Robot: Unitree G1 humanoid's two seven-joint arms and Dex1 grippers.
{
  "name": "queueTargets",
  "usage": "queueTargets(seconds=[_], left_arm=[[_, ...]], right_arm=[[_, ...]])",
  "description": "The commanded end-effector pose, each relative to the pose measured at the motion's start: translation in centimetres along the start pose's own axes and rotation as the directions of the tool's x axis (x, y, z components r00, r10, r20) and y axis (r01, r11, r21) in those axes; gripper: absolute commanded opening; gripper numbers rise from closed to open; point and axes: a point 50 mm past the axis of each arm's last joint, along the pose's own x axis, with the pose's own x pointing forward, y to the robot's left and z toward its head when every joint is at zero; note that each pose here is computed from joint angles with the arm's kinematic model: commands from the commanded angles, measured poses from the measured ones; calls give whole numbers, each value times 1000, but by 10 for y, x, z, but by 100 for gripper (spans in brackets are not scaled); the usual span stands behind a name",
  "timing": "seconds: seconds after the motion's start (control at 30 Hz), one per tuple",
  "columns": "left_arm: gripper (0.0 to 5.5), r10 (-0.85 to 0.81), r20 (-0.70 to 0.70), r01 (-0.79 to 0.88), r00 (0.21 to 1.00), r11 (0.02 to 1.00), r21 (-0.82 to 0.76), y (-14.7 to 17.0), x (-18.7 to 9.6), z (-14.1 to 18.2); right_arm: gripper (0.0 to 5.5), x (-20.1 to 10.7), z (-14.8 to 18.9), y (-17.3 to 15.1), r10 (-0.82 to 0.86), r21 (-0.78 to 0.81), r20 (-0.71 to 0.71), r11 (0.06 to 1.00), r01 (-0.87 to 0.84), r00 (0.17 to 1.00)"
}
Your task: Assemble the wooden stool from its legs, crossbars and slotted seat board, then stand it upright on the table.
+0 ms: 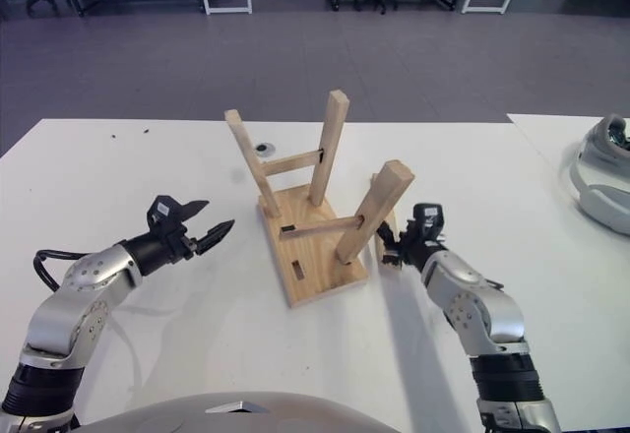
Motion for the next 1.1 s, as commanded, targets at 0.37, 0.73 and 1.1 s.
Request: queueTargets(seconds=[0.37, 0.73, 1.1], left_arm=[[373, 56, 156, -58, 986, 998, 3, 4, 4, 43], [373, -26, 630, 250, 776, 930, -271, 36, 35, 214], [373, -263, 789, 654, 555, 724, -219, 10, 31, 285]], right_arm=[[243, 2, -20, -13, -92, -156, -189, 986, 62, 978], [207, -47, 198, 31, 294, -514, 729, 831, 211, 618], [207, -81, 219, 144, 758, -805, 572, 591, 40, 315]])
